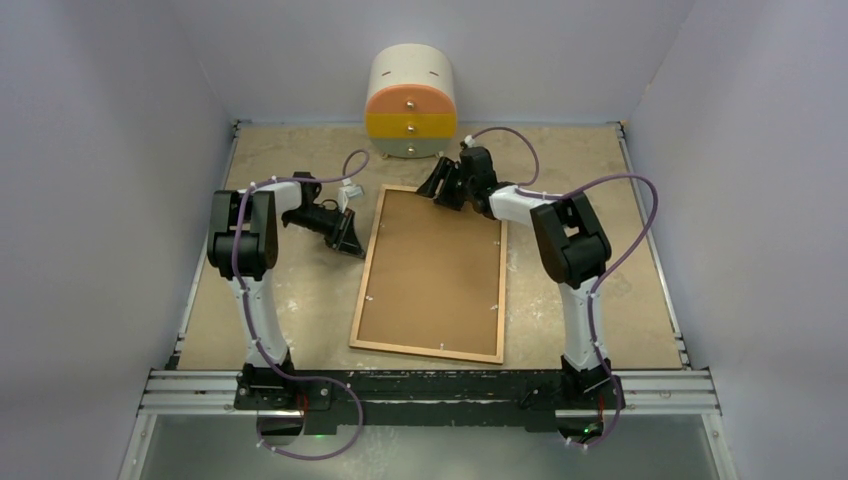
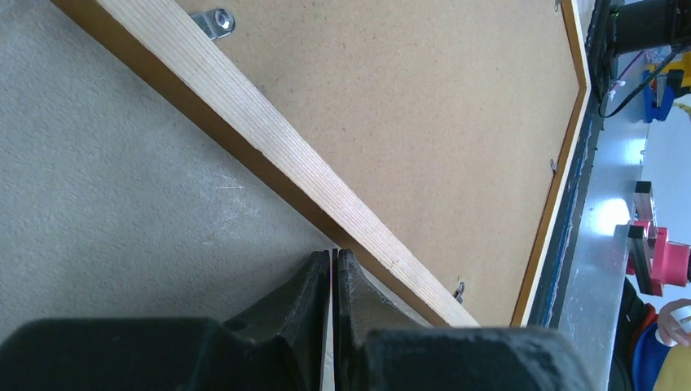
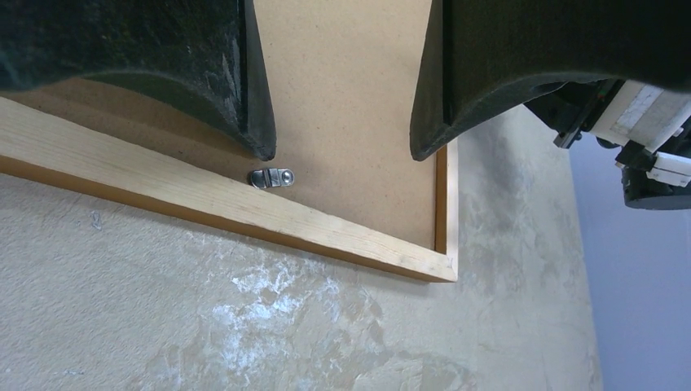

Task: Put the photo into the frame
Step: Install the photo frame at the center of the board.

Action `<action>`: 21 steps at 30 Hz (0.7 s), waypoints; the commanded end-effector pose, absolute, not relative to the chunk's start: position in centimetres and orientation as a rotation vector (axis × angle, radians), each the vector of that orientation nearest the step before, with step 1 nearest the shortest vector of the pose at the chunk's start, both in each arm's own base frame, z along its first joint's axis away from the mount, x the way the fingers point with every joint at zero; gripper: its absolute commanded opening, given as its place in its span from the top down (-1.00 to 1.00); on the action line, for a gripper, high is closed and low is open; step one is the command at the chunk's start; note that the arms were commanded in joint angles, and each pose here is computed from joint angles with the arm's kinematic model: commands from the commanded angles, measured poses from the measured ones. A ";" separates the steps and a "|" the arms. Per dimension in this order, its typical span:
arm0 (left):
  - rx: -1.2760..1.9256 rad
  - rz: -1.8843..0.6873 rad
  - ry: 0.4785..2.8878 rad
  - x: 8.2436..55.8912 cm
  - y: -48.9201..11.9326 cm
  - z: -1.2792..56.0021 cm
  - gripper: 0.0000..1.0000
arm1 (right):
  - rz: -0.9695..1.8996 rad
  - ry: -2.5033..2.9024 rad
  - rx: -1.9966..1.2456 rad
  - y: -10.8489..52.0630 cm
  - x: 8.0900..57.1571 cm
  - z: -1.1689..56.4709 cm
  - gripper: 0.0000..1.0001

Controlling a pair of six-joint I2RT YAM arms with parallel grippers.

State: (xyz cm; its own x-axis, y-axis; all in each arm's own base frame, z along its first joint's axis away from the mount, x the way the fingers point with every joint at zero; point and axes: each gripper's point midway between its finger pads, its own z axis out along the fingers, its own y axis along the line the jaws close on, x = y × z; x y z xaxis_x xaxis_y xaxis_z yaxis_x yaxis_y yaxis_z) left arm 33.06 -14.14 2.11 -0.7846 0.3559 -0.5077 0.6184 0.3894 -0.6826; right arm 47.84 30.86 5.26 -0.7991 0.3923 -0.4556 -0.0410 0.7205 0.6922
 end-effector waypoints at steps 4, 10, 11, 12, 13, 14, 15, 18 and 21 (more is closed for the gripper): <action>0.912 -1.305 2.343 33.2 -13.8 2.0 0.81 | 0.916 2.315 0.286 30.7 48.8 4.6 -0.22; 0.918 -1.306 2.338 33.3 -13.8 2.1 0.81 | 0.924 2.305 0.281 30.9 49.0 4.6 -0.15; 0.920 -1.307 2.338 33.2 -13.8 2.1 0.81 | 0.926 2.304 0.277 30.9 49.0 4.7 -0.14; 0.922 -1.308 2.336 33.2 -13.9 2.1 0.81 | 0.928 2.303 0.275 30.9 49.0 4.7 -0.14; 0.922 -1.311 2.336 33.2 -13.8 2.1 0.81 | 0.930 2.300 0.270 31.0 49.1 4.7 -0.13; 0.926 -1.311 2.333 33.2 -13.8 2.2 0.81 | 0.935 2.296 0.268 31.1 49.1 4.8 -0.13; 0.931 -1.311 2.332 33.2 -13.9 2.3 0.81 | 0.940 2.292 0.265 31.2 49.2 4.9 -0.12; 0.935 -1.316 2.331 33.1 -13.8 2.4 0.81 | 0.950 2.269 0.257 31.4 49.7 5.2 -0.11; 0.938 -1.317 2.329 33.1 -13.9 2.4 0.81 | 0.952 2.251 0.251 31.5 50.1 5.4 -0.11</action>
State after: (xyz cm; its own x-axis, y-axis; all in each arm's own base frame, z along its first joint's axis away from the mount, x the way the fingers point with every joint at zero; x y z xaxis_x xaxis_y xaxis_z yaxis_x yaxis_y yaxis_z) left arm 32.73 -14.08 2.09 -0.7743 0.3691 -0.5141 0.6303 0.3770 -0.6786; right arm 48.91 31.17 5.03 -0.7788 0.4070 -0.4773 -0.0562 0.7126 0.6993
